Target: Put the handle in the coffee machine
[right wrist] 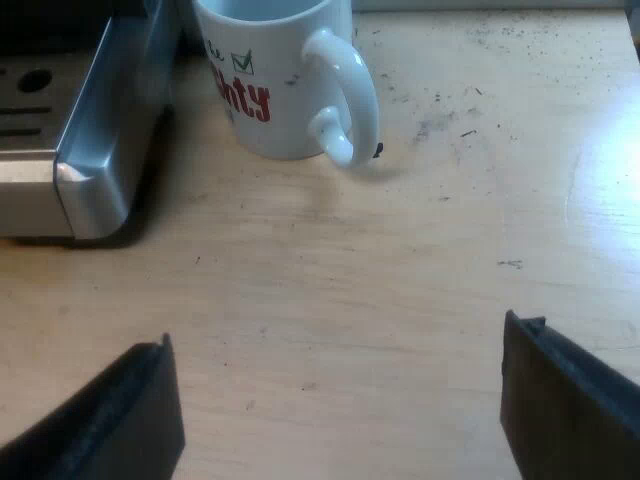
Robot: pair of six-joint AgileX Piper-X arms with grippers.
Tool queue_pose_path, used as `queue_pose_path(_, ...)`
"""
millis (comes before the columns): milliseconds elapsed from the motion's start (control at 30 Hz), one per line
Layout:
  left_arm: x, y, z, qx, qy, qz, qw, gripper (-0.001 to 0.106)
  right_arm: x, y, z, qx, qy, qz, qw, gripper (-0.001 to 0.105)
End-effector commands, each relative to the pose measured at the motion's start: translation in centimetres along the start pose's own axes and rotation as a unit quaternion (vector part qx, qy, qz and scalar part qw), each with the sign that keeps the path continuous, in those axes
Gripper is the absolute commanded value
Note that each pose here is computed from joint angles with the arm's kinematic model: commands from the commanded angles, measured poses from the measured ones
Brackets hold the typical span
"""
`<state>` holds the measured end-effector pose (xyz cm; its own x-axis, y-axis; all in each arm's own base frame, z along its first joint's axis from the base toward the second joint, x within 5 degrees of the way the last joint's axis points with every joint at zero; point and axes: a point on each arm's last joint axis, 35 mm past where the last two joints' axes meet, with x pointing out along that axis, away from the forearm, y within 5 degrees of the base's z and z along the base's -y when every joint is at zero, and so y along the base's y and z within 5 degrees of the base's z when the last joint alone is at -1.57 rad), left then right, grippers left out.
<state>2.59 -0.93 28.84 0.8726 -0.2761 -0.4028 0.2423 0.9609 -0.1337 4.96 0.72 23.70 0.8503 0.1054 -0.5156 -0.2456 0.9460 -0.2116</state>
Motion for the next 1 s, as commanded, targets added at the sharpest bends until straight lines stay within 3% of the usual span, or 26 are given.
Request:
queue_pose_path(33, 0.14, 0.01, 0.3, -0.004, -0.003, 0.0, 1.0, 0.077, -0.05, -0.04, 0.22, 0.001, -0.004, 0.001, 1.0, 0.069)
queue_pose_path(1000, 0.26, 0.01, 0.28, -0.003, -0.004, -0.004, 1.0, 0.077, -0.05, -0.04, 0.22, 0.001, -0.004, 0.001, 1.0, 0.069)
